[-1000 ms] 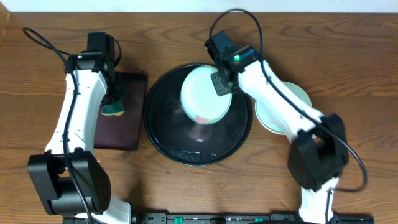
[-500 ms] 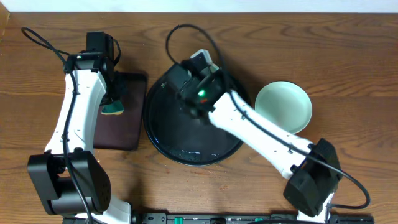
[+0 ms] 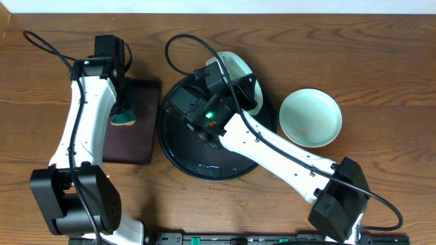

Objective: Clean dirty plates on tray and stack at the side
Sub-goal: 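Carry the green plate right and stack it on the plate pile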

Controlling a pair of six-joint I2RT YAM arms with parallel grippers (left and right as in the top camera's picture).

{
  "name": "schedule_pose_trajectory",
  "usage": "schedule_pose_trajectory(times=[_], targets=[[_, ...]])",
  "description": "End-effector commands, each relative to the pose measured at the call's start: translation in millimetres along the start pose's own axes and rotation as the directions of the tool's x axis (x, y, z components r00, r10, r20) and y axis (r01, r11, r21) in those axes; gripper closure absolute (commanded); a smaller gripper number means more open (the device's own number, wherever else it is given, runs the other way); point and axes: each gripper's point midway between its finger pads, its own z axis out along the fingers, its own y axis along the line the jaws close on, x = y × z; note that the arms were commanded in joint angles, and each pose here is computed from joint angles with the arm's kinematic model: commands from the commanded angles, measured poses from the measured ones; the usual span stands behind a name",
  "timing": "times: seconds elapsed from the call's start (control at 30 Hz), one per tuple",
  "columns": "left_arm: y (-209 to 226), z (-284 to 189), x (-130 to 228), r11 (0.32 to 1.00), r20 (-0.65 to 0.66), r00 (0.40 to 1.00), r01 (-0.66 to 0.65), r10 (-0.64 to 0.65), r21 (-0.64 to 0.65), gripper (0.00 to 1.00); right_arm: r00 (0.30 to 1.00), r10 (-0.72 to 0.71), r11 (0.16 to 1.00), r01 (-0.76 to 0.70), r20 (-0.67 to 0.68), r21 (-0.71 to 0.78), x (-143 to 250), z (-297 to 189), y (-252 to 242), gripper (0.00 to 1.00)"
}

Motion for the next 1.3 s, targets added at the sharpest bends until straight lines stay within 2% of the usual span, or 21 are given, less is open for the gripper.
schedule_pose_trajectory(times=[0.0, 0.17, 0.3, 0.47, 0.63, 0.73, 0.87, 1.07, 1.17, 1.27], targets=[[5, 2, 0, 1.0, -0.001, 1.0, 0.015, -0.015, -0.022, 0.92, 0.998, 0.06, 0.998, -0.06, 0.01, 0.0, -2, -4, -2, 0.99], [5, 2, 0, 1.0, -0.001, 1.0, 0.017, -0.017, -0.022, 0.92, 0.989, 0.066, 0.978, -0.091, -0.132, -0.189, 17, 10, 27, 0.99], [5, 2, 0, 0.999, -0.001, 1.0, 0.023, -0.023, -0.022, 0.93, 0.969, -0.013, 0.923, -0.083, -0.246, -0.376, 35, 24, 50, 0.99], [5, 2, 0, 1.0, -0.001, 1.0, 0.022, -0.022, -0.022, 0.93, 0.926, -0.084, 0.749, -0.184, -0.368, -0.636, 51, 30, 79, 0.99], [5, 2, 0, 1.0, -0.001, 1.0, 0.022, -0.022, -0.022, 0.93, 0.879, -0.095, 0.55, -0.344, -0.467, -0.761, 58, 41, 79, 0.99], [5, 2, 0, 1.0, -0.001, 1.0, 0.022, -0.022, -0.022, 0.93, 0.839, -0.057, 0.479, -0.453, -0.541, -0.752, 63, 58, 62, 0.99], [1, 2, 3, 1.0, -0.015, 1.0, 0.02, -0.02, -0.002, 0.93, 0.77, 0.009, 0.469, -0.567, -0.638, -0.678, 80, 92, 25, 0.99], [-2, 2, 5, 1.0, -0.026, 0.999, 0.02, -0.02, 0.016, 0.93, 0.616, 0.082, 0.611, -0.652, -0.784, -0.448, 149, 149, -43, 0.99], [-2, 2, 5, 1.0, -0.027, 0.999, 0.02, -0.019, 0.015, 0.93, 0.491, 0.125, 0.716, -0.646, -0.862, -0.265, 196, 165, -78, 0.99], [-1, 2, 6, 1.0, -0.029, 0.999, 0.019, -0.019, 0.014, 0.93, 0.399, 0.139, 0.74, -0.65, -0.907, -0.172, 230, 170, -96, 0.99]])
